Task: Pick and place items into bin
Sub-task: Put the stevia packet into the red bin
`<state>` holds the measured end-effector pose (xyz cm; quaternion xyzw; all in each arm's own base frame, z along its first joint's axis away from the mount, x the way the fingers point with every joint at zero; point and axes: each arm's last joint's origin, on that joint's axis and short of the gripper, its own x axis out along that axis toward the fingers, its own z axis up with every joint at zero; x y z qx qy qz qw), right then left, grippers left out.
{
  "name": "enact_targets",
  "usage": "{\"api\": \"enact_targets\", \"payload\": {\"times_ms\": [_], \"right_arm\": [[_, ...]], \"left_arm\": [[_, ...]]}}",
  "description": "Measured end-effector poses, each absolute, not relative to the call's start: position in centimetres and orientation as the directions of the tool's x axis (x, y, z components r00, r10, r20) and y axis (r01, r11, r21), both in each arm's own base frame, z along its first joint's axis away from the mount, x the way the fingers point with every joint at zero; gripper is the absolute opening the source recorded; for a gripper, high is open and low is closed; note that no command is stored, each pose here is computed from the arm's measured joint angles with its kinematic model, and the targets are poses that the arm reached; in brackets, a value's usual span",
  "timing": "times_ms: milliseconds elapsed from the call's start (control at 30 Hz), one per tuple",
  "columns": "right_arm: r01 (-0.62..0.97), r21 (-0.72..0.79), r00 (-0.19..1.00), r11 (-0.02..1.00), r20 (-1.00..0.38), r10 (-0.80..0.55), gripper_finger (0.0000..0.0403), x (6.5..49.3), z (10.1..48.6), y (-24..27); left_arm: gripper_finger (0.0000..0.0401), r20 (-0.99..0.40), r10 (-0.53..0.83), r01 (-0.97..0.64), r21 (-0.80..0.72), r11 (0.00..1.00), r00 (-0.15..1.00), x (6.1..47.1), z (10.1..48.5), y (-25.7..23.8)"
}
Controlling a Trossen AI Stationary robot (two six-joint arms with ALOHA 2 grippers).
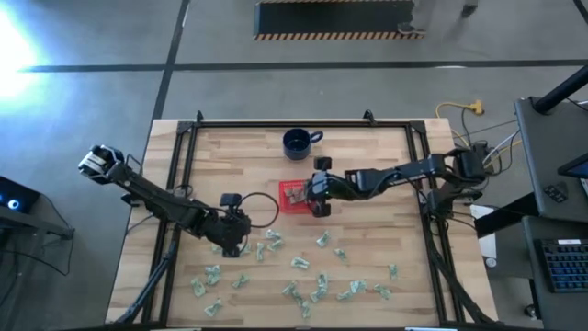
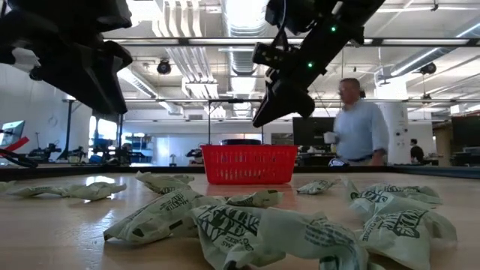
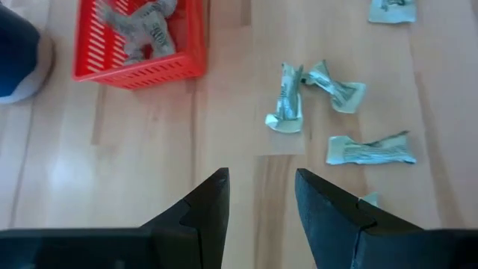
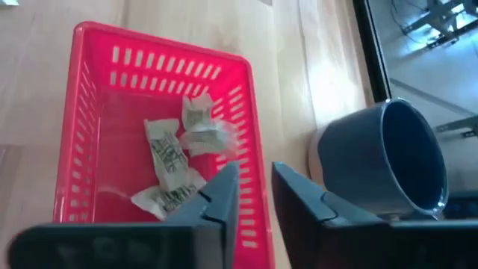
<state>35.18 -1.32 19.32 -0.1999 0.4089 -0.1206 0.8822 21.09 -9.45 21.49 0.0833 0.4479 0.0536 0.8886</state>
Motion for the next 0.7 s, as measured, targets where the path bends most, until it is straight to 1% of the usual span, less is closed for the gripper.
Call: {"api": "enact_targets", "payload": {"times_ms": [133, 233, 300, 400, 500, 600, 700], "right_arm": [[0.063, -0.442, 0.632, 0.895, -0.676, -0.379, 0.0113, 34.7, 20.2, -1.4], [0.059, -0.441, 0.632, 0.896, -0.678, -0.376, 0.0126, 34.0, 20.7, -1.2], [0.04, -0.425, 0.643, 0.904, -0.682, -0.349, 0.0131, 33.3, 20.9, -1.0], [-0.013, -0.373, 0.672, 0.928, -0.69, -0.268, 0.0134, 32.3, 21.3, -0.5], [-0.05, -0.327, 0.687, 0.944, -0.697, -0.205, 0.0133, 31.0, 21.3, -0.3], [-0.039, -0.301, 0.696, 0.953, -0.693, -0.19, 0.013, 29.7, 21.4, -0.1], [-0.046, -0.29, 0.704, 0.956, -0.688, -0.175, 0.0125, 28.4, 21.2, 0.3]], "left_arm": [[0.0138, -0.802, 0.136, -0.016, 0.155, 0.988, 0.581, 21.0, 21.4, -9.6], [0.0138, -0.819, 0.092, 0.007, 0.116, 0.993, 0.567, 21.0, 21.4, -9.7], [0.0138, -0.832, 0.053, 0.013, 0.073, 0.997, 0.553, 20.9, 21.3, -9.8], [0.0138, -0.849, -0.018, 0.018, -0.01, 1.0, 0.528, 20.8, 21.3, -10.1], [0.0138, -0.859, -0.067, -0.011, -0.084, 0.996, 0.507, 20.7, 21.2, -10.3], [0.0138, -0.872, -0.069, -0.042, -0.102, 0.994, 0.484, 20.8, 20.6, -10.5], [0.0138, -0.893, -0.057, -0.042, -0.085, 0.996, 0.446, 21.2, 19.6, -10.9]]}}
